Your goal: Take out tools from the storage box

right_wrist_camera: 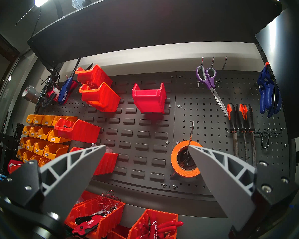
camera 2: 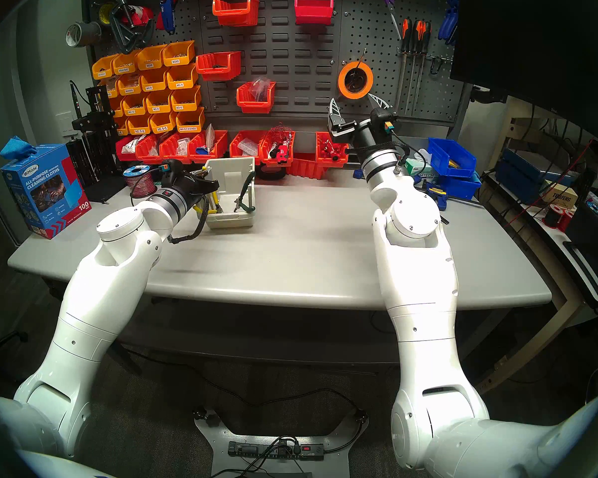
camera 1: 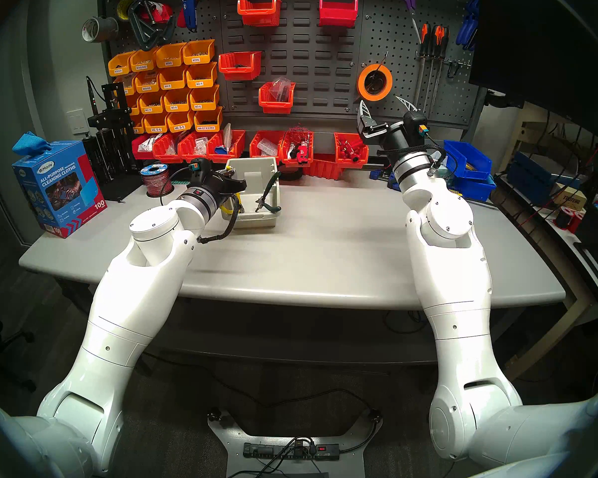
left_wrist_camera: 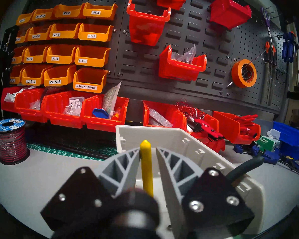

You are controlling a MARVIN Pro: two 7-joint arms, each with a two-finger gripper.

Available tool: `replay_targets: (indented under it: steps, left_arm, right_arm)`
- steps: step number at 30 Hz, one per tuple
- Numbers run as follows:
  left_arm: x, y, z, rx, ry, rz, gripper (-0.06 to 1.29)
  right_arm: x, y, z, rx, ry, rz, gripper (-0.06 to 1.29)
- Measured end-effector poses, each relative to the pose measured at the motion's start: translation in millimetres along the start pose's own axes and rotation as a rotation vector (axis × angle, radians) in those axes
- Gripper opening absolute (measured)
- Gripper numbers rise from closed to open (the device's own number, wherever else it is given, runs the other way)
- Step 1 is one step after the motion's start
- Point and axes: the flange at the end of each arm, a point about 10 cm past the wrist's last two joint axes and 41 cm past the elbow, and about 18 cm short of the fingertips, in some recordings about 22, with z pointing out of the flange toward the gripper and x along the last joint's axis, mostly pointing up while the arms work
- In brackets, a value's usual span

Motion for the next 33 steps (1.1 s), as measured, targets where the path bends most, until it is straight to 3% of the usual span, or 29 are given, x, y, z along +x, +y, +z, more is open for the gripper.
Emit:
replay_targets:
  steps: [10, 15, 17, 19, 21, 23, 27, 33]
  left_arm:
    - [1.1, 3.3, 2.4, -0.003, 0.005, 0.005, 0.41]
    - [1.0, 3.9, 3.6, -0.002, 0.006, 0.007, 0.74]
    - [0.9, 4.2, 4.6, -0.001, 0.007, 0.009, 0.97]
    - [0.7, 4.3, 5.5, 0.000, 0.007, 0.009, 1.02]
    - [0.4, 4.4, 6.1, 0.000, 0.006, 0.010, 0.99]
    - [-0.1, 4.5, 7.2, 0.000, 0.006, 0.011, 0.82]
    - [-1.6, 4.4, 9.1, 0.000, 0.003, 0.013, 0.61]
    - [-2.9, 3.1, 12.4, 0.004, 0.004, 0.015, 0.57]
  right_arm:
    - [0.0, 0.0, 0.0, 0.000, 0.000, 0.000, 1.25]
    - [0.0, 0.0, 0.0, 0.000, 0.000, 0.000, 1.25]
    - [0.0, 0.0, 0.0, 0.000, 0.000, 0.000, 1.25]
    - [0.0, 0.0, 0.0, 0.000, 0.000, 0.000, 1.25]
    - [0.0, 0.0, 0.0, 0.000, 0.000, 0.000, 1.25]
    - [0.0, 0.0, 0.0, 0.000, 0.000, 0.000, 1.25]
    - [-0.1, 0.0, -0.1, 0.000, 0.000, 0.000, 1.25]
    - [-0.1, 0.0, -0.1, 0.000, 0.000, 0.000, 1.25]
